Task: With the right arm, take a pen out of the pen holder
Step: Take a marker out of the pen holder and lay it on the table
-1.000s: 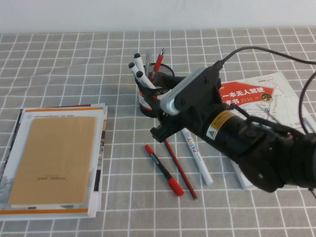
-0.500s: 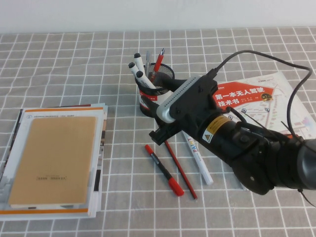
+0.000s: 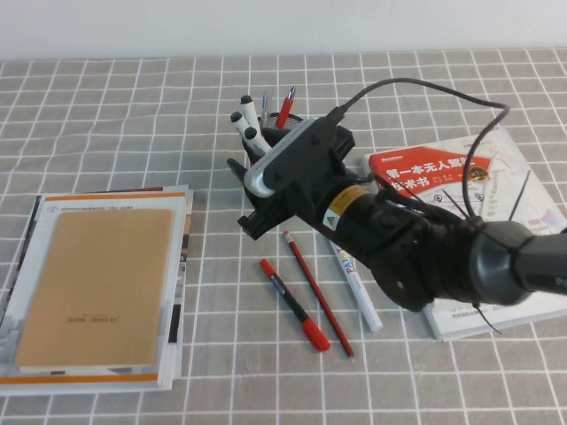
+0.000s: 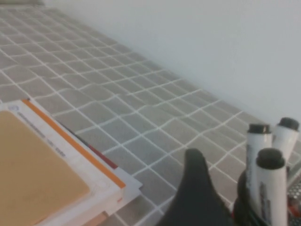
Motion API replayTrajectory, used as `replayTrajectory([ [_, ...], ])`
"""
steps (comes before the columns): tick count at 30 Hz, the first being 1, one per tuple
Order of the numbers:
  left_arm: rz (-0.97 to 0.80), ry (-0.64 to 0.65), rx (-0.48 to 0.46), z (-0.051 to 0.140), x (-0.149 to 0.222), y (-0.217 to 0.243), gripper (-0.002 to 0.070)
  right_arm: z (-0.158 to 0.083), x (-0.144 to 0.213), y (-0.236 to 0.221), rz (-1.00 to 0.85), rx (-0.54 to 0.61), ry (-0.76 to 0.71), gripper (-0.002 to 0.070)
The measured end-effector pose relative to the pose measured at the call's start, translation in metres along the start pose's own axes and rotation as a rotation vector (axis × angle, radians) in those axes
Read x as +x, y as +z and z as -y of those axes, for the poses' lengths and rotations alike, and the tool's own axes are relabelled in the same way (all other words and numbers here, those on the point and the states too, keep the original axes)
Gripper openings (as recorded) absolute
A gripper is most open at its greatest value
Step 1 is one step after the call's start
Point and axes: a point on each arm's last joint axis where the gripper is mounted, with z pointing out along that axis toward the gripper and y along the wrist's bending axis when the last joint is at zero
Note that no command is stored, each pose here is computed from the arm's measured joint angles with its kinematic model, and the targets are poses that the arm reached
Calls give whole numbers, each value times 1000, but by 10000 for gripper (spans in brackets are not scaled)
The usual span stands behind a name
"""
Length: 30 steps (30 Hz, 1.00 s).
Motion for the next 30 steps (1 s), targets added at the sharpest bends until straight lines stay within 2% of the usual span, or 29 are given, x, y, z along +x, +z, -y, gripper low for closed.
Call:
replayTrajectory([
  [11,0,0,0,0,0,0,-3,11,14,24,-81,27,-5,399],
  [19,0,0,0,0,0,0,-3,17,2,31,-43,49,-39,398],
  [30,0,0,0,0,0,0,-3,18,17,41,-76,51,-41,380],
])
